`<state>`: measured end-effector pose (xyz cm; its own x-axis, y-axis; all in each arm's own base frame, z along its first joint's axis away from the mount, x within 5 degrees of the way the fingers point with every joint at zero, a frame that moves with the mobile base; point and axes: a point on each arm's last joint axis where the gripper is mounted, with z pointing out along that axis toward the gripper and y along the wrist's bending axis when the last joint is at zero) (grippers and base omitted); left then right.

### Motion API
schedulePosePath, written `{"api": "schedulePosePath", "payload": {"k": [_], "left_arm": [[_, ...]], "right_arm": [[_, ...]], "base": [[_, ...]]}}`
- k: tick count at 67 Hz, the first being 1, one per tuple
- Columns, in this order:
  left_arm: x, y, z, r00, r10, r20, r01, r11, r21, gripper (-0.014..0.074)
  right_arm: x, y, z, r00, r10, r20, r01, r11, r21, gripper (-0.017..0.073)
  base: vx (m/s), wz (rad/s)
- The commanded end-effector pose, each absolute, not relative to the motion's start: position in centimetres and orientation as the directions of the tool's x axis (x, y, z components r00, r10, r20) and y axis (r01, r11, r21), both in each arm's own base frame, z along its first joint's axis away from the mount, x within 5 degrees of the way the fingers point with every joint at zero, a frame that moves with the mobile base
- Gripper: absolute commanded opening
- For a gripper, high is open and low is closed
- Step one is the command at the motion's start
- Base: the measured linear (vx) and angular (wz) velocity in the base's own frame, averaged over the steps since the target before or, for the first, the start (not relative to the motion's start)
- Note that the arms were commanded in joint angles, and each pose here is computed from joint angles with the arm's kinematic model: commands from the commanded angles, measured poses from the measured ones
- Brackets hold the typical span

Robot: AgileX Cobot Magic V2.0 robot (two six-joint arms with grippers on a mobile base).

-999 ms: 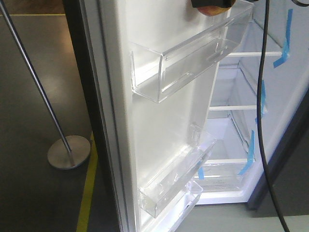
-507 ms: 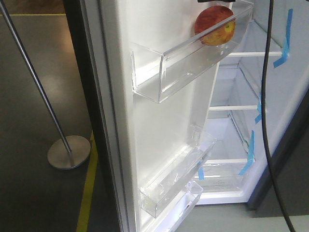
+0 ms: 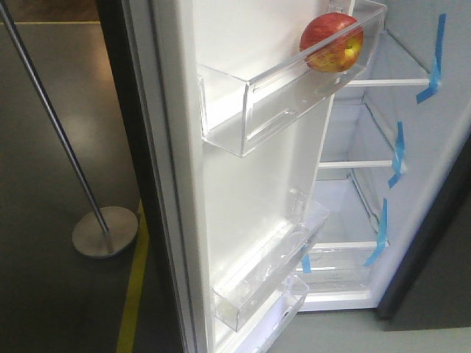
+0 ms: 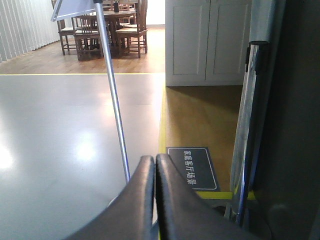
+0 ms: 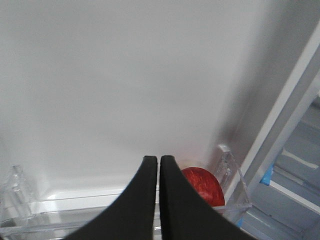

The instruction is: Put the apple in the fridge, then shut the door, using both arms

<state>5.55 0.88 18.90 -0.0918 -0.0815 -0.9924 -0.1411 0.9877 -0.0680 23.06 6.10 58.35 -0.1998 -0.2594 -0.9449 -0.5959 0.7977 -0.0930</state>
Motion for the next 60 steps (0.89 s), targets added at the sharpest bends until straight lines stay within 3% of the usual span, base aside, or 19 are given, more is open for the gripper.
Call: {"api": "schedulePosePath", "payload": {"k": [1, 17, 28, 43, 52, 60], "left_arm": [[5.6, 0.7, 19.1, -0.027, -0.078, -0.997, -0.118, 0.990, -0.074, -0.0008], [5.6, 0.6, 19.5, 0.025, -0.113, -0.993, -0.103, 0.988, -0.115, -0.0008], [5.6, 0.5, 20.2, 0.111, -0.260, -0.959, -0.066, 0.961, -0.268, -0.0008], [5.4, 0.4, 21.3, 0.209, -0.275, -0.939, -0.024, 0.958, -0.286, -0.0008], [5.2, 0.5, 22.0, 0.274, -0.502, -0.820, 0.058, 0.860, -0.507, -0.0008], [5.1, 0.6, 22.4, 0.307, -0.599, -0.740, 0.108, 0.794, -0.598, -0.0008]], "right_arm": [[18.8, 5.7, 59.7, -0.155, -0.251, -0.955, -0.586, 0.802, -0.116, -0.0006], [13.9, 5.0, 55.4, -0.225, -0.266, -0.937, -0.558, 0.824, -0.100, -0.0005], [11.1, 4.4, 49.0, -0.259, -0.204, -0.944, -0.493, 0.868, -0.052, -0.0005], [7.8, 4.0, 39.3, -0.408, -0.192, -0.893, -0.478, 0.878, 0.030, -0.0005], [6.6, 3.9, 36.2, -0.446, -0.139, -0.884, -0.445, 0.891, 0.084, -0.0005], [6.1, 3.8, 35.5, -0.445, -0.106, -0.889, -0.427, 0.898, 0.107, -0.0005]], "base": [[0.00, 0.00], [0.00, 0.00], [0.00, 0.00], [0.00, 0.00], [0.00, 0.00], [0.00, 0.00]]}}
